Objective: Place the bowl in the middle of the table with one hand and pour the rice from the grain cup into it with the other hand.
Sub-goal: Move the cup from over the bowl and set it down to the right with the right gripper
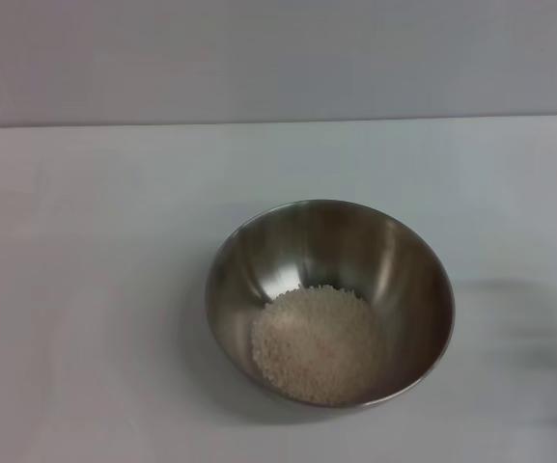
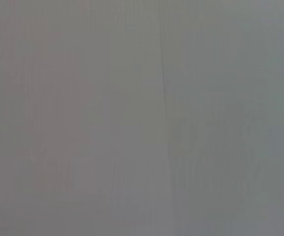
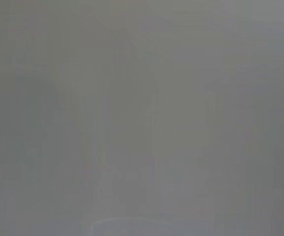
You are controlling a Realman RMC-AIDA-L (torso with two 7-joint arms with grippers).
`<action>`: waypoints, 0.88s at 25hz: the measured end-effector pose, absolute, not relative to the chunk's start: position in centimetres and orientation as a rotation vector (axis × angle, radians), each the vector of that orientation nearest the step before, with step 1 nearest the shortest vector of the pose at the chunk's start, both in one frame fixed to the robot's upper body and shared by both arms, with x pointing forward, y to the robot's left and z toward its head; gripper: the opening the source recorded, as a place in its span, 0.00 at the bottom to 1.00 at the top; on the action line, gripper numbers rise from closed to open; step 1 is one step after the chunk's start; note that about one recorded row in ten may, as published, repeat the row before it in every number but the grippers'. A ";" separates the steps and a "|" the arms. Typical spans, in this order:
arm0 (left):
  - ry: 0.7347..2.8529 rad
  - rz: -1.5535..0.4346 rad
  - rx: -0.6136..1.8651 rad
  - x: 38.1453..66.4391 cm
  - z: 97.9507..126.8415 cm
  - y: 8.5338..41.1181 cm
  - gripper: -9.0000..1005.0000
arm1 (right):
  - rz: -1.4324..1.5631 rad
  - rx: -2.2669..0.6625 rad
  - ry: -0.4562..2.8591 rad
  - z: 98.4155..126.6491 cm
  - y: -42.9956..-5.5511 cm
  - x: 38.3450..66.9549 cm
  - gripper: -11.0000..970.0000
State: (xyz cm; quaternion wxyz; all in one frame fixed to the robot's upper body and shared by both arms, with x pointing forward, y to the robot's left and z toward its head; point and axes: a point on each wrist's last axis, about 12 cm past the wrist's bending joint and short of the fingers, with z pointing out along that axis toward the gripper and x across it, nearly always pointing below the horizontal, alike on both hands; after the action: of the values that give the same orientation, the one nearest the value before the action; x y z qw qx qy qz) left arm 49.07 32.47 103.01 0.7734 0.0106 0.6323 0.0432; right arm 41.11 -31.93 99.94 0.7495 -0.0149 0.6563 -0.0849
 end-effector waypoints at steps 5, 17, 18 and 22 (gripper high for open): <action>1.379 0.085 0.032 49.2 102.9 32.2 0.85 | -0.134 -0.017 1.475 99.6 -32.4 41.7 0.06; 1.378 0.083 0.034 49.3 103.0 32.1 0.85 | -0.074 -0.079 1.544 99.0 -31.3 43.3 0.06; 1.378 0.083 0.034 49.3 103.0 32.1 0.85 | -0.069 -0.085 1.560 98.8 -31.1 43.6 0.06; 1.378 0.083 0.035 49.3 103.0 32.1 0.85 | -0.059 -0.098 1.580 98.6 -30.9 43.9 0.06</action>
State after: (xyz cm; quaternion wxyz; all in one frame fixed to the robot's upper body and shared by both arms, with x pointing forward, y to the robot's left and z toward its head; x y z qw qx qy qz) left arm 49.34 32.14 102.97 0.7709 0.0160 0.6356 0.0382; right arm 43.93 -30.93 98.64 0.7024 -0.0441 0.7100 -0.0267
